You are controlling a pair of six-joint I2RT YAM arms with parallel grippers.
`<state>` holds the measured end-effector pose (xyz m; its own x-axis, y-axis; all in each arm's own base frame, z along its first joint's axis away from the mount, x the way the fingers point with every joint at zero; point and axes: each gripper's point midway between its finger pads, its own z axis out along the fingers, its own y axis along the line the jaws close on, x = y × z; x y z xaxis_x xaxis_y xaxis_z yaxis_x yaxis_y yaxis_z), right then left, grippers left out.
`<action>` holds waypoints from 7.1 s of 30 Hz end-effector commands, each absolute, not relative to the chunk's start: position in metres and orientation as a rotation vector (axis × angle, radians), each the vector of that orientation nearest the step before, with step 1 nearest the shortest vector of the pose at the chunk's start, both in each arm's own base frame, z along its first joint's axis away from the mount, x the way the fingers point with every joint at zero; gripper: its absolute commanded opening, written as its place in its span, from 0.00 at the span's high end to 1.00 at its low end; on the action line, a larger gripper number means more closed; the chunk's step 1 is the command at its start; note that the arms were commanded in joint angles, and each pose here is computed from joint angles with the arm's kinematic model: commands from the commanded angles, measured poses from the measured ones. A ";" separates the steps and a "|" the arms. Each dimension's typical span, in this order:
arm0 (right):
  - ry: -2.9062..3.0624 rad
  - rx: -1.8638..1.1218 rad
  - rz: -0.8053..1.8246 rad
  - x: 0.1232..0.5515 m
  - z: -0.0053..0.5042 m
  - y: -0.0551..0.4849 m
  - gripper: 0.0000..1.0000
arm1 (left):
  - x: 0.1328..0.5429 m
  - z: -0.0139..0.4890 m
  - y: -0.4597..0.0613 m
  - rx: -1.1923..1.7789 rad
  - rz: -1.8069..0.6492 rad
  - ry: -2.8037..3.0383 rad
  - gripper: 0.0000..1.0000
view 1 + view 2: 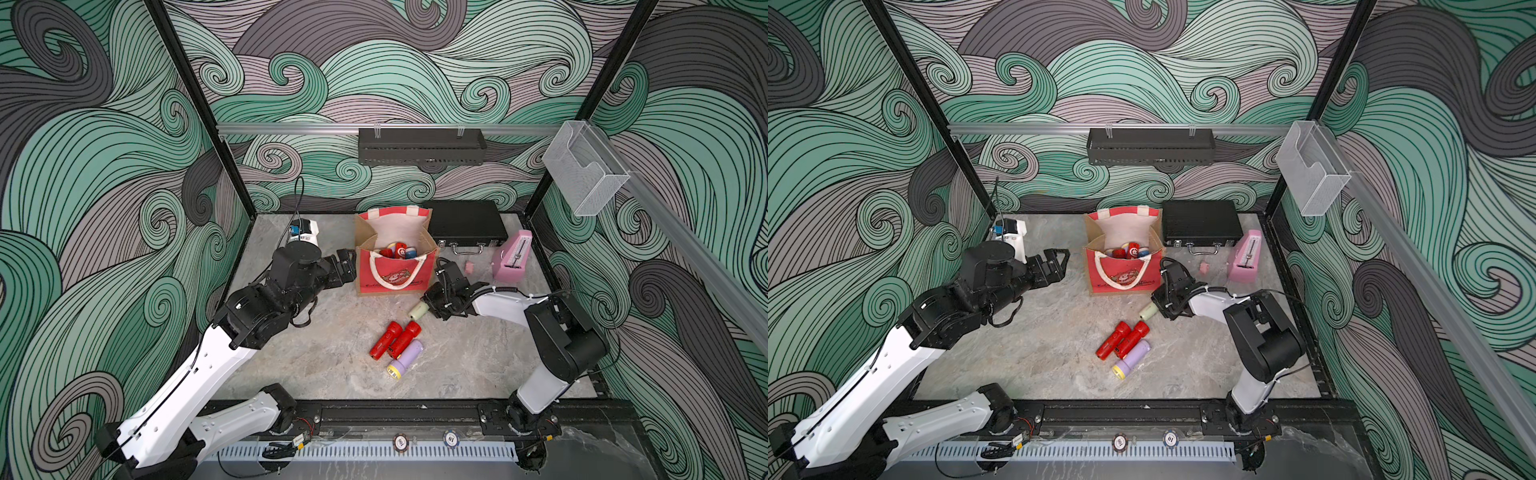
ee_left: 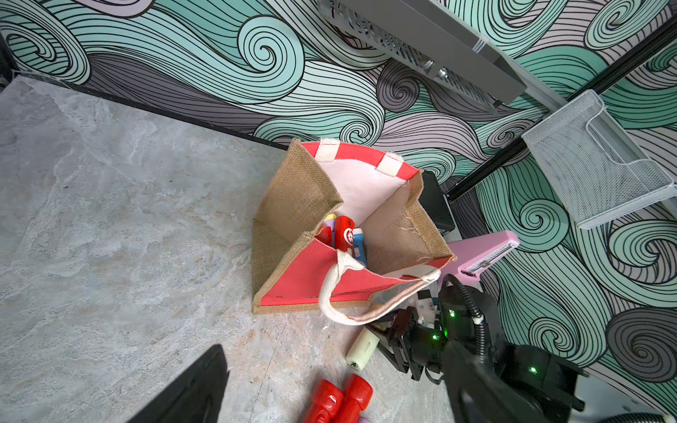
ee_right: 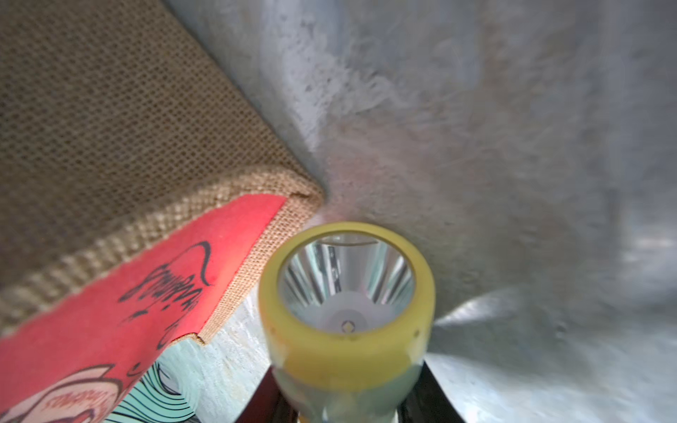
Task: Put the flashlights into the tote bags
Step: Pick up the flashlight from the center of the board, then place the flashlight in the canvas bag.
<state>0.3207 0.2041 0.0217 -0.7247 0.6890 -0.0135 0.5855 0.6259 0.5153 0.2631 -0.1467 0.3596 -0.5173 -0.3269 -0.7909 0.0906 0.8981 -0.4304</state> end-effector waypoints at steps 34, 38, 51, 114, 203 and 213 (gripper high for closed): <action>2.867 0.810 0.197 0.208 0.015 0.078 0.35 | 0.258 0.321 -0.153 -0.149 -0.528 2.126 0.06; 2.866 0.803 0.202 0.209 0.015 0.078 0.37 | 0.257 0.321 -0.148 -0.160 -0.517 2.123 0.06; 2.840 0.817 0.204 0.207 0.022 0.074 0.80 | 0.260 0.322 -0.156 -0.124 -0.528 2.123 0.06; 2.162 -0.531 0.506 0.420 0.364 0.314 1.00 | 0.224 0.185 -0.136 -0.332 -0.378 2.585 0.01; 2.597 -0.195 0.477 0.480 0.141 0.327 0.99 | 0.213 0.165 -0.125 -0.232 -0.261 2.589 0.01; 2.588 -0.200 0.408 0.486 0.143 0.322 0.65 | 0.211 0.164 -0.119 -0.244 -0.255 2.562 0.01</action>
